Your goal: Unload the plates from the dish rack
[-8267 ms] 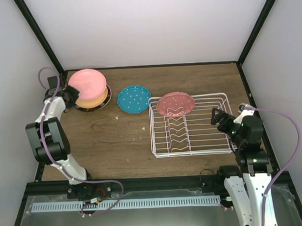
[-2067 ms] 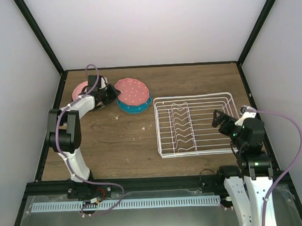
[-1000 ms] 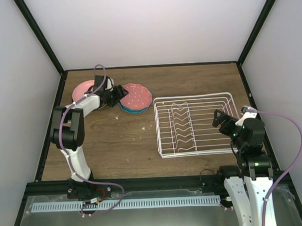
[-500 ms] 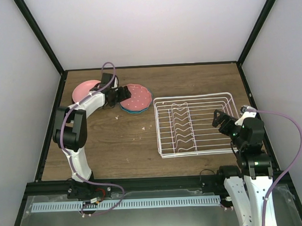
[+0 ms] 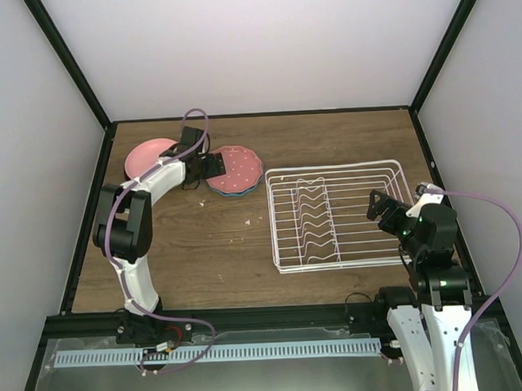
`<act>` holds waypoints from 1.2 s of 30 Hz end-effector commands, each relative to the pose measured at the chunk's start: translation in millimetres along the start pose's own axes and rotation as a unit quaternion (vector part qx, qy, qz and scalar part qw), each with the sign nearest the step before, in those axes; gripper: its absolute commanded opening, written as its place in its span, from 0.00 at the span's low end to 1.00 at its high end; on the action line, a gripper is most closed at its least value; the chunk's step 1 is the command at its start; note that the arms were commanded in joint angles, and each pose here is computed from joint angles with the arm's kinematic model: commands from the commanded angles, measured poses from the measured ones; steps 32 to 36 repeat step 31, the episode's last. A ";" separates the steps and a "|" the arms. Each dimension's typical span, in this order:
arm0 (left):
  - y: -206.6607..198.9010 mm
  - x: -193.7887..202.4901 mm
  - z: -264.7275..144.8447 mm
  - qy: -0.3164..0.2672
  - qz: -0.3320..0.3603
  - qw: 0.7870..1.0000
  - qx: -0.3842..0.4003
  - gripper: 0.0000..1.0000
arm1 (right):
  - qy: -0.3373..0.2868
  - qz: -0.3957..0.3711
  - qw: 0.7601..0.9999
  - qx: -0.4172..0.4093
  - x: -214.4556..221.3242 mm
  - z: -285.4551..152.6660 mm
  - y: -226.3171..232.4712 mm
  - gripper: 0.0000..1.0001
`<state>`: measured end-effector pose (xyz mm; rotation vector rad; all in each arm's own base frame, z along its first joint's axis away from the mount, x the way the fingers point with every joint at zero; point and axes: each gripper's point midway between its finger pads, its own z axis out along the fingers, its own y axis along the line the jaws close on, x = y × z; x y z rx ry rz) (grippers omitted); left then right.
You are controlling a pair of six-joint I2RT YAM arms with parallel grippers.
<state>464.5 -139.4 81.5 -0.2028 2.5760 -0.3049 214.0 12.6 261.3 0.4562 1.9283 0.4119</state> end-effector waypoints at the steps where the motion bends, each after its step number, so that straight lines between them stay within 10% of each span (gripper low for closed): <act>1: -1.4 -18.6 -19.0 -0.031 0.026 0.999 -0.019 0.94 | -0.012 -0.005 1.000 -0.010 -6.3 -6.8 5.9 1.00; 36: -28.1 -37.1 -77.4 -0.096 0.087 0.991 0.037 1.00 | -0.006 -0.006 1.000 -0.015 -3.9 1.6 6.9 1.00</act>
